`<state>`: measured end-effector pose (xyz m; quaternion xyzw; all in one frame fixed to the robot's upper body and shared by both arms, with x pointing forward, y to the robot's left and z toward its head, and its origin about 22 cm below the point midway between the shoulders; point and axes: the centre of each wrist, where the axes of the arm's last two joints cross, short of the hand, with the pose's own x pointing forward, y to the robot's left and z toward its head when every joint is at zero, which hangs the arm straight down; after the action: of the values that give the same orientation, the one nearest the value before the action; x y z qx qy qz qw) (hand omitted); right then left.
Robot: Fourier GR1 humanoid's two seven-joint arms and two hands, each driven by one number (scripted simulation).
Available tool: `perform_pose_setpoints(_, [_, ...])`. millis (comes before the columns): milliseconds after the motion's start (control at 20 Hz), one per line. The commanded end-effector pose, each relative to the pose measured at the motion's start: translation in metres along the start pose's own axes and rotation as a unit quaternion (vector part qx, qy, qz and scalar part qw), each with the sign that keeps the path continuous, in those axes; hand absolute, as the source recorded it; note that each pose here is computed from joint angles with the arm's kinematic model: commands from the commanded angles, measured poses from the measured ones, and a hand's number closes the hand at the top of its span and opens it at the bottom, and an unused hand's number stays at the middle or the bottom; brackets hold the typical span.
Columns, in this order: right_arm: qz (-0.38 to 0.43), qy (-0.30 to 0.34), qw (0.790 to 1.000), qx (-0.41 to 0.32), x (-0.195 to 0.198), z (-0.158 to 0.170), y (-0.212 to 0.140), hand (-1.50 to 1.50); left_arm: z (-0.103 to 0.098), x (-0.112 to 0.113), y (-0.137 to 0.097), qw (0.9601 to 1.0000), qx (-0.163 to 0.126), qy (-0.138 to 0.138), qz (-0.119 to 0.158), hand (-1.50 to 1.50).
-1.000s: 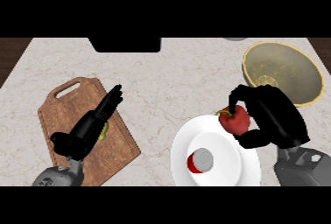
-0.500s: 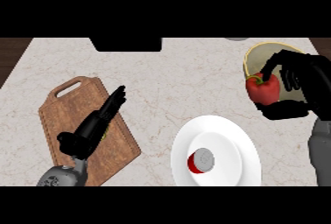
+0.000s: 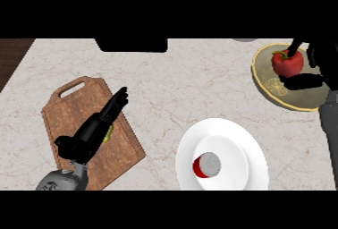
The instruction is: Pick the bell pepper from the plate and place it in the bowl
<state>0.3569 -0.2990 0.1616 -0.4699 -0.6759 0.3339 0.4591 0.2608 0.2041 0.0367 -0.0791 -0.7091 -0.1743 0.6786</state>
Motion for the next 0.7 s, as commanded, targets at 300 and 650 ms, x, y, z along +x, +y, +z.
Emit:
perform_pose_setpoints(300, [0.009, 0.085, 0.981, 0.172, -0.053, -0.036, 0.029, 1.5, -0.02, 0.004, -0.015, 0.9999, -0.012, -0.003, -0.002, 0.0])
perform_pose_setpoints(650, [-0.093, 0.031, 0.978, 0.186, -0.087, -0.034, 0.043, -1.5, -0.005, -0.003, 0.003, 0.9999, -0.013, -0.002, 0.002, 0.0])
